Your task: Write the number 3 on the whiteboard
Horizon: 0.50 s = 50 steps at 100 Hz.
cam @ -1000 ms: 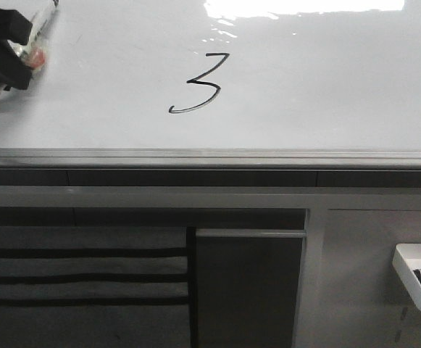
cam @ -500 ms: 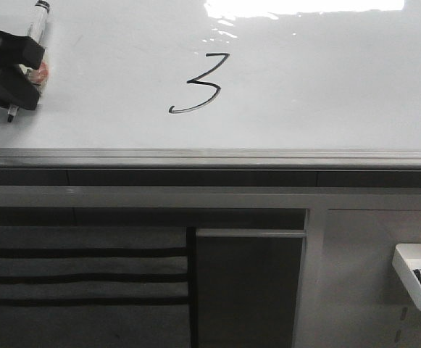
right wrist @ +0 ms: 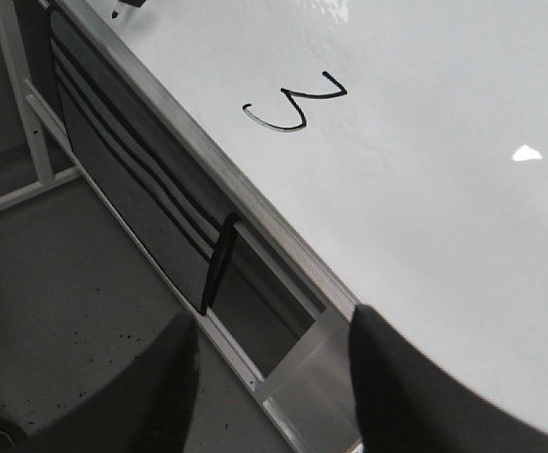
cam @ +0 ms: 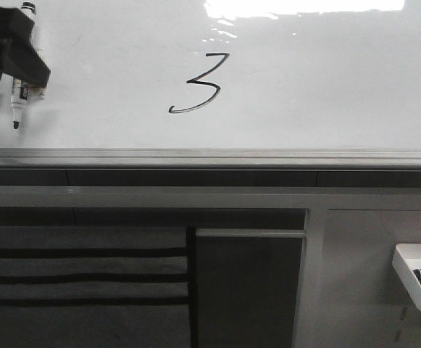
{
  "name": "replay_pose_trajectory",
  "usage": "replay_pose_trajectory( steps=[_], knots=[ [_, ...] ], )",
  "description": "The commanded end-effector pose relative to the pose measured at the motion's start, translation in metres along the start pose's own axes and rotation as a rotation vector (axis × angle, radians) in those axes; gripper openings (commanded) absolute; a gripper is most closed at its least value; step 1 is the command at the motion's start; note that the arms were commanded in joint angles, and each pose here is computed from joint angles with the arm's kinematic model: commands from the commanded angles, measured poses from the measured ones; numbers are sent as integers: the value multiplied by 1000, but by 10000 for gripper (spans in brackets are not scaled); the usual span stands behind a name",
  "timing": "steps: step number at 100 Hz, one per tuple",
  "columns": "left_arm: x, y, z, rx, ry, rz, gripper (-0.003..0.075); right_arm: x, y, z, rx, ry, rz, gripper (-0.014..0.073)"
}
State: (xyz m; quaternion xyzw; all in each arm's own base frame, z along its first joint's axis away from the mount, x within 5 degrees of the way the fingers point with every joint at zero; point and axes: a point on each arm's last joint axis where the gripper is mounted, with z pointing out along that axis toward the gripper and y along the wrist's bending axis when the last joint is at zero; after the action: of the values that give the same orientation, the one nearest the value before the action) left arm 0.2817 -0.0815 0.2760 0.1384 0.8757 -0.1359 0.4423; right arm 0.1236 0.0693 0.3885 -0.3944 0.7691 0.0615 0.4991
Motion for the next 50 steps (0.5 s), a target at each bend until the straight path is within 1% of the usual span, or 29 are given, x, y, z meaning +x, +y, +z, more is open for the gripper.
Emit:
replay_pose_trajectory(
  steps=[1, 11, 26, 29, 35, 40, 46, 50],
  knots=[
    [-21, -6, -33, 8, -120, 12, 447, -10, -5, -6, 45, -75, 7, 320],
    [-25, -17, -63, 56, -154, 42, 426, -8, -4, -6, 27, -49, 7, 320],
    [-26, -31, -117, 94, -229, 144, 393, -4, -1, -6, -2, -9, 17, 319],
    [-25, -34, -131, 93, -252, 175, 387, -4, -1, -6, -5, -5, 43, 318],
    [-20, -39, -152, 93, -269, 235, 376, -3, -2, -6, 5, 4, 135, 306],
    [-15, -43, -168, 93, -278, 274, 365, -1, -4, -7, 38, 21, 206, 274],
    [-8, -46, -189, 86, -301, 270, 352, 2, -7, -10, 84, 39, 327, 225],
    [-3, -47, -202, 73, -308, 254, 344, 4, -9, -12, 112, 47, 379, 198]
  ],
)
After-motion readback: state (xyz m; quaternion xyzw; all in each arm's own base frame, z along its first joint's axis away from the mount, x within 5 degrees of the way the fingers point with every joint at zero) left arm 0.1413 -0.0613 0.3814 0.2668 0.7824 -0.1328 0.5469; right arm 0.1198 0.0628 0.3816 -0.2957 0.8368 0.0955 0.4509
